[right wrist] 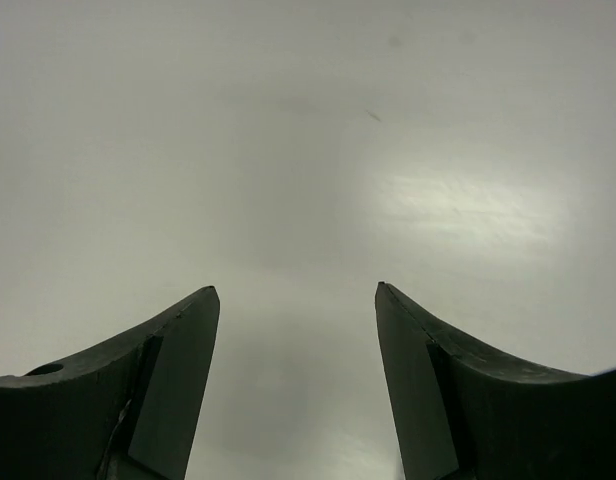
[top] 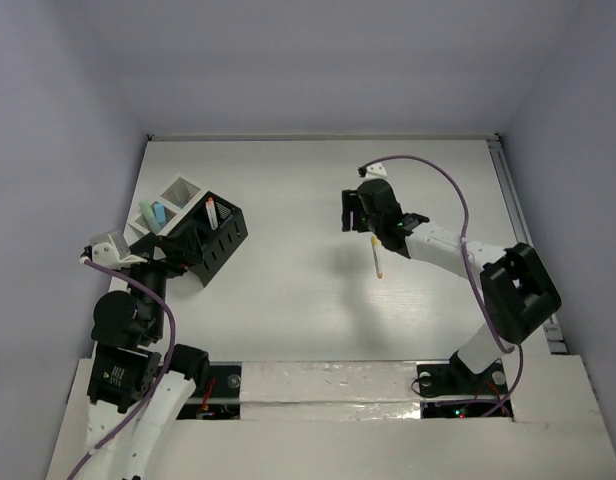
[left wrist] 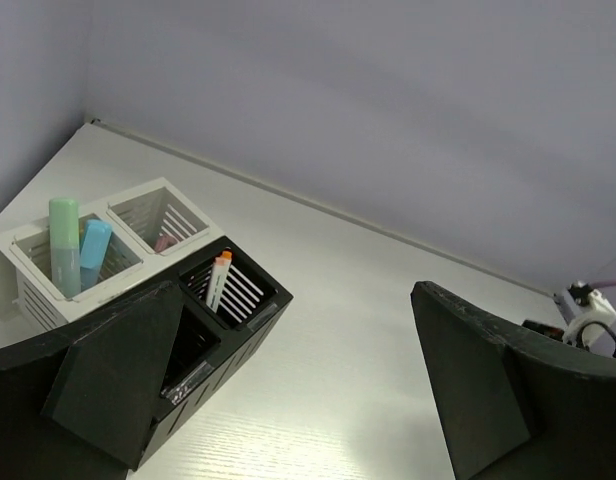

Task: Sort the stationery into containers
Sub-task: Pick up the pen from the center of the board, then place the pen in the storage box.

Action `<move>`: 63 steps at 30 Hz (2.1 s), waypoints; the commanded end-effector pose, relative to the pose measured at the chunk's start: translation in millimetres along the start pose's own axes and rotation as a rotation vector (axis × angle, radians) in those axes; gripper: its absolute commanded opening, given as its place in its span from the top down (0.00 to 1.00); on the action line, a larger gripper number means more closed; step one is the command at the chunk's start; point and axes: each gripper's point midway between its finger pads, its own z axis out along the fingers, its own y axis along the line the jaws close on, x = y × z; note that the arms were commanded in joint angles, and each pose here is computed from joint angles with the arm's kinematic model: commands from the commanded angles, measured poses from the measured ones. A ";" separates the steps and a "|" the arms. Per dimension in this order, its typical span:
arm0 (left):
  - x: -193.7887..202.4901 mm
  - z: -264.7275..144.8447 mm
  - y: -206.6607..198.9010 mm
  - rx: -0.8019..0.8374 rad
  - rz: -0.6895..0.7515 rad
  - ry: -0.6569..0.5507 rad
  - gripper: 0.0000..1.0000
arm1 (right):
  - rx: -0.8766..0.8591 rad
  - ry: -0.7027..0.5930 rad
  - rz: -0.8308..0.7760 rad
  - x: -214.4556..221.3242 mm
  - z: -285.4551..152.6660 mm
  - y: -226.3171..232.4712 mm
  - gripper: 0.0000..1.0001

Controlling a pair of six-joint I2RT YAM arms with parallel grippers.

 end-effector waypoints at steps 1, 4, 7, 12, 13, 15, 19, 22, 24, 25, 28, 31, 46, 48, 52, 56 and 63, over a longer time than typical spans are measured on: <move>-9.0 2.3 -7.3 0.033 0.001 -0.036 0.01 | 0.181 0.168 -0.035 38.3 -32.1 -42.2 0.31; -10.8 -0.1 -9.0 0.045 -0.002 -0.042 0.01 | 0.325 0.252 -0.031 58.3 -34.7 -89.3 0.32; -11.4 0.1 -7.6 0.037 -0.004 -0.046 0.01 | 0.311 0.324 0.011 72.8 -30.7 -108.0 0.33; -13.3 -2.1 -6.8 0.037 -0.005 -0.054 0.01 | 0.241 0.384 0.014 83.0 -20.0 -98.1 0.36; -13.3 -1.8 -6.9 0.037 -0.003 -0.054 0.01 | 0.238 0.389 0.016 84.5 -17.4 -97.4 0.36; -13.8 -3.5 -6.7 0.039 -0.003 -0.056 0.01 | 0.251 0.423 0.012 93.7 -12.3 -99.7 0.38; -15.6 -3.8 -5.0 0.029 -0.004 -0.063 0.01 | 0.258 0.459 0.019 104.0 -3.0 -100.2 0.45; -15.0 -4.7 -7.9 0.045 -0.006 -0.058 0.01 | 0.267 0.495 0.008 114.4 2.7 -102.8 0.55; -15.5 -5.0 -6.5 0.038 -0.007 -0.062 0.01 | 0.284 0.505 0.002 118.1 2.9 -106.2 0.63; -15.3 -4.3 -6.4 0.036 -0.006 -0.061 0.01 | 0.285 0.511 0.001 120.6 2.8 -106.7 0.67; -14.8 -4.0 -7.8 0.043 -0.005 -0.057 0.01 | 0.285 0.519 -0.007 123.0 1.8 -107.7 0.80; -16.9 -5.1 -7.1 0.040 -0.010 -0.066 0.01 | 0.261 0.502 0.006 116.5 1.9 -102.1 0.95; -10.9 0.4 -8.5 0.040 -0.002 -0.042 0.01 | -0.547 -0.011 0.111 -68.4 -8.6 112.8 1.00; -9.9 0.6 -8.1 0.038 0.001 -0.038 0.01 | -0.639 -0.119 0.120 -104.1 -18.5 141.7 1.00; -9.6 2.1 -6.5 0.027 0.003 -0.038 0.01 | -0.823 -0.227 0.152 -143.5 -30.9 196.1 1.00; -9.8 1.4 -6.6 0.029 0.002 -0.039 0.01 | -0.966 -0.289 0.209 -165.7 -24.1 238.9 1.00; -9.3 1.8 -6.0 0.024 0.002 -0.036 0.01 | -1.094 -0.331 0.234 -166.0 18.0 294.8 1.00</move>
